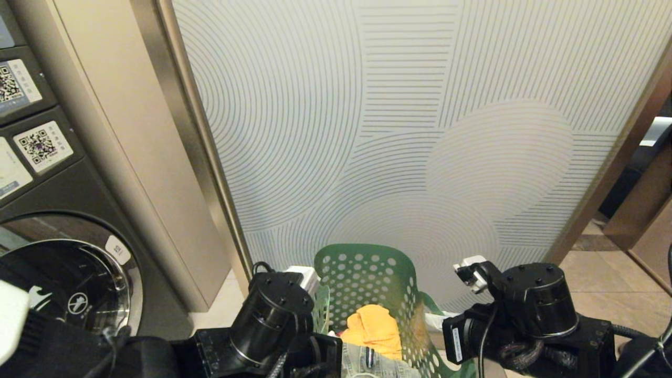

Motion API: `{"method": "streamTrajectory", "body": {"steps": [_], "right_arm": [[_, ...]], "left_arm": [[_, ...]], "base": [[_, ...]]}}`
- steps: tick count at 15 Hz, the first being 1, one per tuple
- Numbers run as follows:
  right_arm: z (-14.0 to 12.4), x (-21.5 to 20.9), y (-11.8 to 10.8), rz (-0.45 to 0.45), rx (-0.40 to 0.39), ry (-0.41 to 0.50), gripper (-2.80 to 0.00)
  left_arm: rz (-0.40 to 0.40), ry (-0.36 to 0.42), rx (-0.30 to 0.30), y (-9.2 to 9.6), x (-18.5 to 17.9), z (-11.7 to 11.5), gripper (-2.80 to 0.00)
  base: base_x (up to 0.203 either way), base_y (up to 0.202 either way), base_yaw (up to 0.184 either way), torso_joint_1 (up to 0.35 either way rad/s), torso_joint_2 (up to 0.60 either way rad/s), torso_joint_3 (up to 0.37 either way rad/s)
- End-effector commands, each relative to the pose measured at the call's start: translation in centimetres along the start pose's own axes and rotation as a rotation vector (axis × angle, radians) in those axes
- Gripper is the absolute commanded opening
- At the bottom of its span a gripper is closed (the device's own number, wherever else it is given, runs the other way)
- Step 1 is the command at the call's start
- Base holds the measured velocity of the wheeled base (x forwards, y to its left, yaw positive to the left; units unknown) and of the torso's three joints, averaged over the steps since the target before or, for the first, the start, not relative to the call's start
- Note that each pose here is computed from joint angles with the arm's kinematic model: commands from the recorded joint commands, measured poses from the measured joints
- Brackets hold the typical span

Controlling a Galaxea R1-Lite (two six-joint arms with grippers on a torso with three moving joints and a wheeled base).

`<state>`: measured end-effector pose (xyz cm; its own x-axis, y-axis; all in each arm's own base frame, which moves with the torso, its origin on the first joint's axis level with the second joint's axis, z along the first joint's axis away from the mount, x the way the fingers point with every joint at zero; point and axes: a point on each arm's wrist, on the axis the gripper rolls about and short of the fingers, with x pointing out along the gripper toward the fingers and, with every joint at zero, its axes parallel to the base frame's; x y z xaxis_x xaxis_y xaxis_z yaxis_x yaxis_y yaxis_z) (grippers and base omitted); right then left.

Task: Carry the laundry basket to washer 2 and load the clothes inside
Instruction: Pick up the clothes basket and put it beside the washing machine

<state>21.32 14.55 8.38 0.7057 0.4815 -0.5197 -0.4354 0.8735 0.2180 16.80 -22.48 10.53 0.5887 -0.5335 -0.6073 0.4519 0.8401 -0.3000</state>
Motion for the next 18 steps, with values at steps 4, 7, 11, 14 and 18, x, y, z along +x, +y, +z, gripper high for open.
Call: {"method": "streamTrajectory", "body": {"steps": [4,7,11,14,18], "right_arm": [[-0.25,-0.04,-0.05,-0.001,-0.002,0.007,-2.8],[-0.24,-0.04,-0.04,-0.001,-0.002,0.007,-2.8],[-0.24,-0.04,-0.08,-0.004,-0.008,0.007,-2.8],[-0.28,-0.06,-0.1,-0.008,-0.008,0.007,-2.8],[-0.36,0.07,-0.22,-0.053,-0.008,0.002,-2.8]], "left_arm": [[-0.002,-0.001,-0.006,-0.02,0.03,0.03,-2.8],[-0.003,-0.001,-0.004,-0.02,0.04,0.02,-2.8],[-0.006,-0.001,-0.001,-0.14,0.07,0.03,-2.8],[-0.006,-0.001,0.001,-0.14,0.07,0.03,-2.8],[-0.008,0.004,0.002,-0.15,0.1,-0.06,-2.8]], "base": [[0.0,0.0,0.0,0.035,-0.06,-0.036],[0.0,0.0,0.0,0.0,0.0,0.0],[0.0,0.0,0.0,0.0,0.0,0.0],[0.0,0.0,0.0,0.0,0.0,0.0],[0.0,0.0,0.0,0.0,0.0,0.0]]}}
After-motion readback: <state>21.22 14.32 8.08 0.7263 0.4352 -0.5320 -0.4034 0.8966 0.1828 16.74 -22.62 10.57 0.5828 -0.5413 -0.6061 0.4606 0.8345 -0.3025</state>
